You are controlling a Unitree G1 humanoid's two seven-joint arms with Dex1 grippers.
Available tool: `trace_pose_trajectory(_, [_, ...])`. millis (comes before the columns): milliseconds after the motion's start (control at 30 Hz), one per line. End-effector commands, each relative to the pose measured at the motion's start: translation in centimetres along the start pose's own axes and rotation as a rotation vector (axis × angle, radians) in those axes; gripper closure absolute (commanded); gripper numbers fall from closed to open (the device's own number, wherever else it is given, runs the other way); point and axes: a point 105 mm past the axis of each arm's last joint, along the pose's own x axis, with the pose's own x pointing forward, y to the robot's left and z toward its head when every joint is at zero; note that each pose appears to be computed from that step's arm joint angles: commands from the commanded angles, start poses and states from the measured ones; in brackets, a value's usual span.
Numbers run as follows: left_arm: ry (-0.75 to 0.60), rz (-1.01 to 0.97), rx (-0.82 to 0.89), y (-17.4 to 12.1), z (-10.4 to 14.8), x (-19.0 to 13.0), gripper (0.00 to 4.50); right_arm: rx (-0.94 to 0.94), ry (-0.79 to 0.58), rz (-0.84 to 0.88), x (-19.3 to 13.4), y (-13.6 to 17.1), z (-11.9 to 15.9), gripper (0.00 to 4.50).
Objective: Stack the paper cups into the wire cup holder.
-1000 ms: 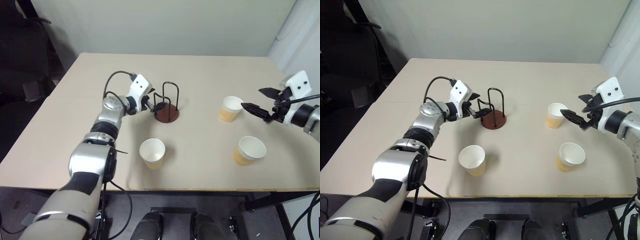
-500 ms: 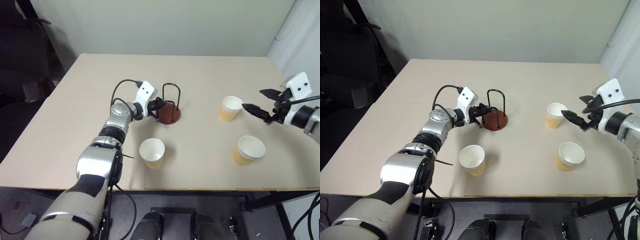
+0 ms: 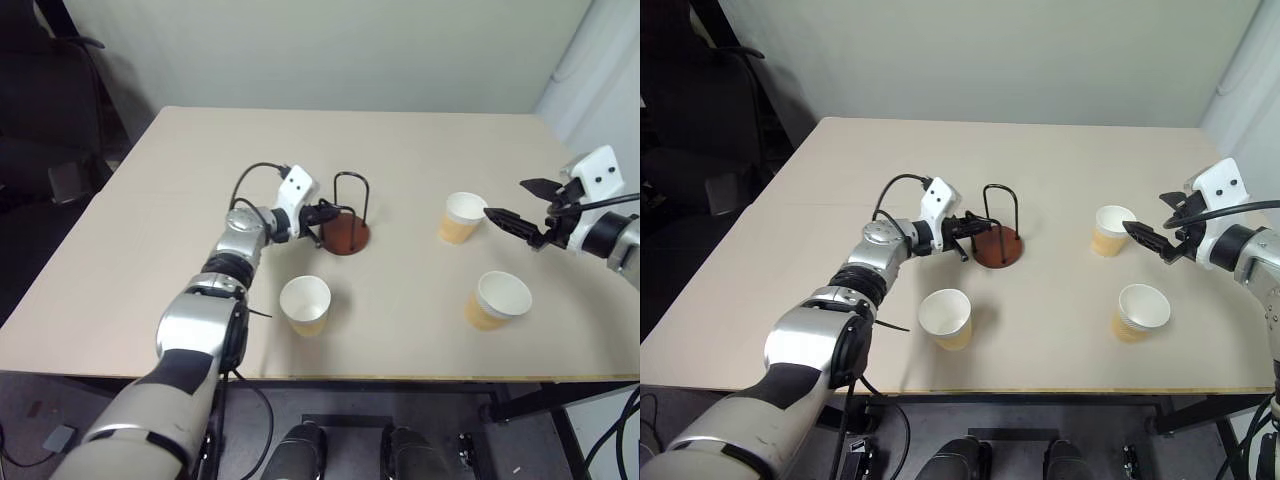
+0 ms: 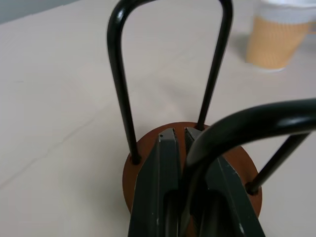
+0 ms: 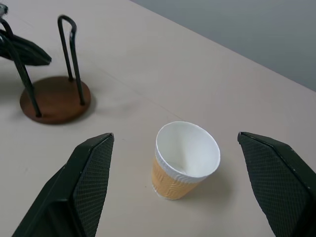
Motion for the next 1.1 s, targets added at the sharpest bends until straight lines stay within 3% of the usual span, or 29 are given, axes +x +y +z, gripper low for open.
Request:
trace_pose_trajectory(33, [-0.059,-0.032,0.022,-0.6,1.7,0.6,4.49,-0.037,-0.048,-0.032,-0.9,-0.6,1.6,0.41])
trace_pose_trajectory(567, [-0.023,-0.292,0.009,-5.5,0.3,2.3,4.49,-0.036,-0.045,-0.040,-1.1,-0.5,1.4,0.41])
trace_pose_trajectory(933, [0.039,-0.360,0.055,-6.4,-0.8,2.1,4.49,-0.032,-0.048,-0.040,-1.0,-0.5,1.3,0.41])
trace_pose_trajectory(1100, [0.041,-0.399,0.050,-7.0,-0.8,2.1,3.00,-0.032,-0.045,-0.041,-1.1,-0.5,1.1,0.41])
